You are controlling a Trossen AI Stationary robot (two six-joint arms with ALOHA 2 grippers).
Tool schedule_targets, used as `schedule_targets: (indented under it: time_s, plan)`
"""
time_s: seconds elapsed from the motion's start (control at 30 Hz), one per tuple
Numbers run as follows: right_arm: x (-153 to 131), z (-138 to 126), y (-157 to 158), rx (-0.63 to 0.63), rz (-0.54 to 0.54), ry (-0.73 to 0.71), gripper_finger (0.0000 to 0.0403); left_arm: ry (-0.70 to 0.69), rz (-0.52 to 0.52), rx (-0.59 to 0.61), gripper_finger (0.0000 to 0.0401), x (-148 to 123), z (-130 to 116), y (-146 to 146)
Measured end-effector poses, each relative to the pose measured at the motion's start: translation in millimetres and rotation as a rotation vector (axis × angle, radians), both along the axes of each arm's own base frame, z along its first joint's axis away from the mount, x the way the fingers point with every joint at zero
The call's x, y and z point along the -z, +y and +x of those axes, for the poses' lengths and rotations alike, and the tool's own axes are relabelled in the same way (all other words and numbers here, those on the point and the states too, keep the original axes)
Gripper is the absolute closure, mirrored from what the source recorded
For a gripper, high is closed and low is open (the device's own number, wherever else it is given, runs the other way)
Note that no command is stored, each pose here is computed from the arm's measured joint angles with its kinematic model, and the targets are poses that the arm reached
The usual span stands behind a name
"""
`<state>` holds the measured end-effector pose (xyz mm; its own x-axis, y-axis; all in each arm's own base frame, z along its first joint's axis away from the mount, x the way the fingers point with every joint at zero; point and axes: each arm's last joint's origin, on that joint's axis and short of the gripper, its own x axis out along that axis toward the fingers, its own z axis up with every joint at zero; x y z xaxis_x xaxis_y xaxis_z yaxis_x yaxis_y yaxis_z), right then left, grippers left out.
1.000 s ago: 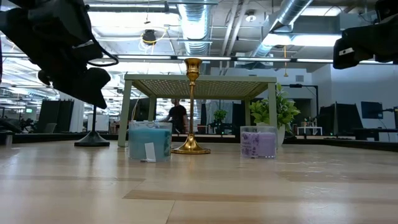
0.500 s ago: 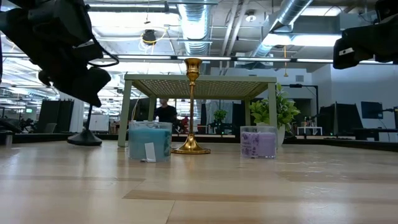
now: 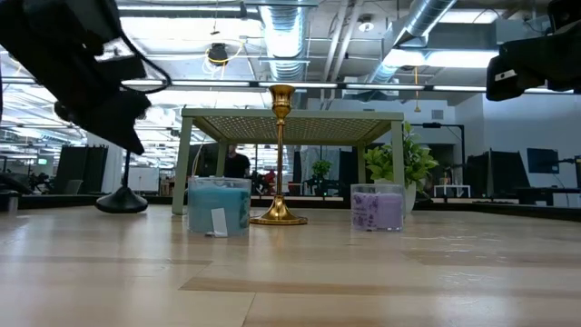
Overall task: Pick & Place candle stick holders
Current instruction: Put the top black candle holder on the shelf
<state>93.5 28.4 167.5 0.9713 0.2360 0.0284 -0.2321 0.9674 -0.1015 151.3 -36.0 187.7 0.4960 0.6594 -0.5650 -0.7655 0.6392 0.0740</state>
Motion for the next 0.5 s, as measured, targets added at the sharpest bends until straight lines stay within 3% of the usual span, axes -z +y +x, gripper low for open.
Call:
schedule_targets:
  time_s: [0.13, 0.5]
  plan:
    - [0, 0, 0, 0.000, 0.000, 0.000, 0.0403, -0.077, -0.037, 0.069, 0.0389, -20, -4, -4]
    - [0, 0, 0, 0.000, -0.001, 0.002, 0.0403, -0.115, 0.066, 0.145, 0.0389, -73, -6, 6]
